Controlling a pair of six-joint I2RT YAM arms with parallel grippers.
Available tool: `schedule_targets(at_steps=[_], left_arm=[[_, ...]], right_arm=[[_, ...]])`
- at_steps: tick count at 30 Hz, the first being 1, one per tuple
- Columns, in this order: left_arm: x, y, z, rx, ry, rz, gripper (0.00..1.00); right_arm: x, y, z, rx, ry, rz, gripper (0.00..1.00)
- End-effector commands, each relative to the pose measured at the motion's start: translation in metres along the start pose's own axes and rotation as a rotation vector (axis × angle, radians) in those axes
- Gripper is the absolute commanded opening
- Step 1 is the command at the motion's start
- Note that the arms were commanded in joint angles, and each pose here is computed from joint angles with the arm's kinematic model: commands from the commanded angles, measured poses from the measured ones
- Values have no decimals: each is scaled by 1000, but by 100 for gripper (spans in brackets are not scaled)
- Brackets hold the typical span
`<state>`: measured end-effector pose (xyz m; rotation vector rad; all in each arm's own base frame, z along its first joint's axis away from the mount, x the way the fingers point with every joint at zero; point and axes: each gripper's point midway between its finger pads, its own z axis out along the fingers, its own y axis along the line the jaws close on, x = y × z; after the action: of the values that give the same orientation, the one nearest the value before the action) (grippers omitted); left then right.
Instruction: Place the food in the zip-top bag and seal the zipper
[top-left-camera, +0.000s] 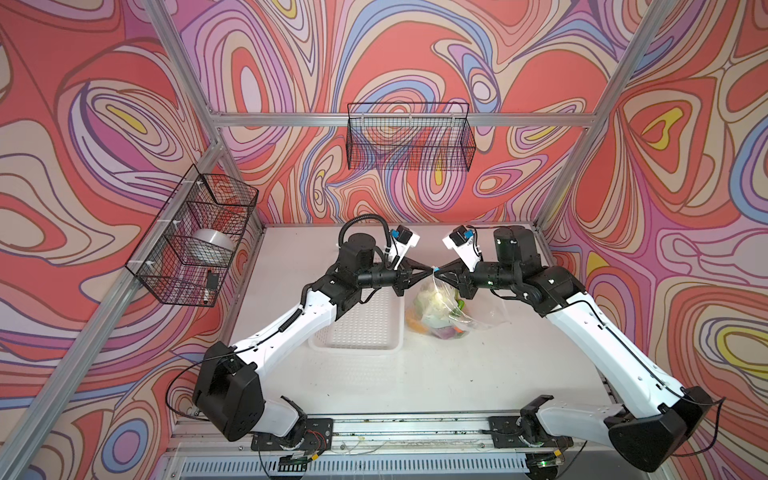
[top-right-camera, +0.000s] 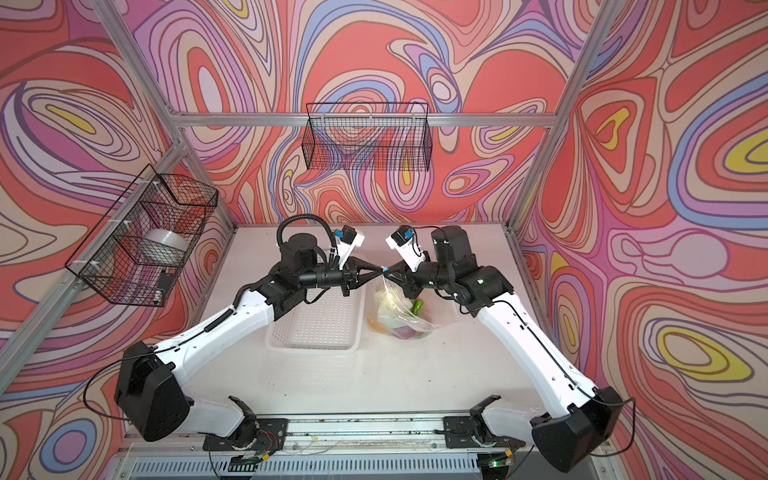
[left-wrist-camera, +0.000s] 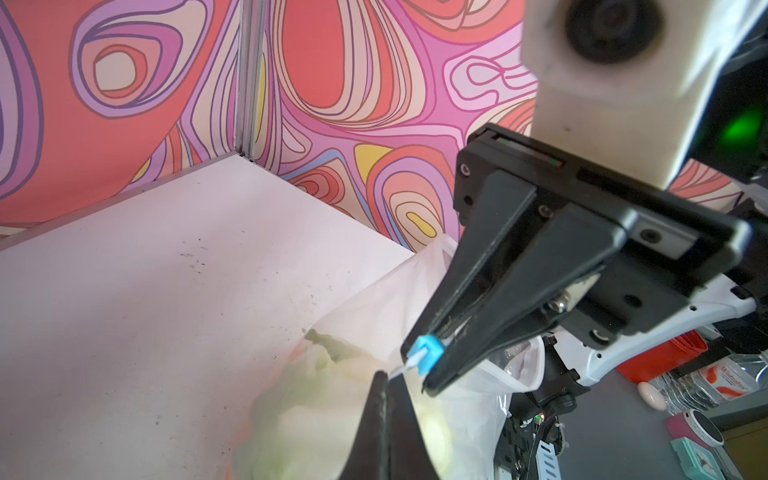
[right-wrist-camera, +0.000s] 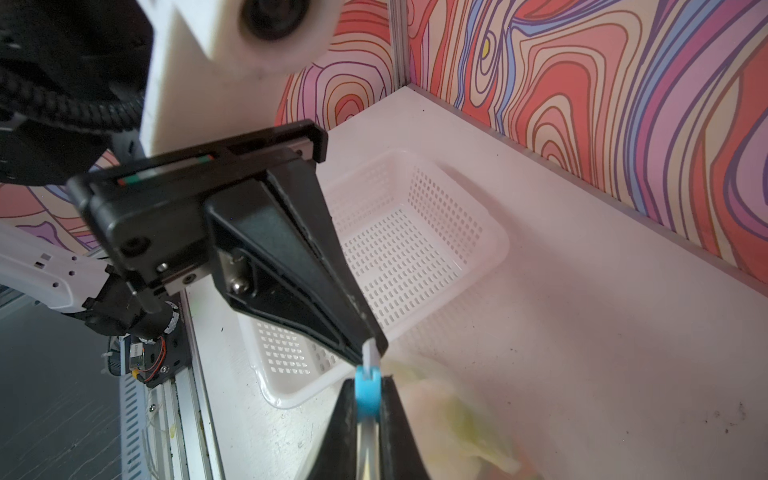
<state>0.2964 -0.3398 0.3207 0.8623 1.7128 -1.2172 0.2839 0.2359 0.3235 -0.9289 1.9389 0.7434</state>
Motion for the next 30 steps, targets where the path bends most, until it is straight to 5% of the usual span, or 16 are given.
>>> schedule_targets(at_steps=[1,10,14,17,20,30], left_arm=[[-27,17,-15,-115,-107,25,0],[-29,13,-17,-107,-112,25,0],[-27,-1,-12,-2,-94,12,2],[-27,-19,-7,115,-72,-17,28],[-25,-27,-2,158,-60,-14,39],[-14,-29,14,206,-24,-45,30]], right_arm=[[17,5,-9,15,43,12,0],[24,-4,-15,89,60,-3,0],[15,3,-17,57,25,-1,0],[6,8,-19,31,-1,-8,0],[1,10,-20,20,-17,-14,0],[0,8,-18,22,-15,-4,0]])
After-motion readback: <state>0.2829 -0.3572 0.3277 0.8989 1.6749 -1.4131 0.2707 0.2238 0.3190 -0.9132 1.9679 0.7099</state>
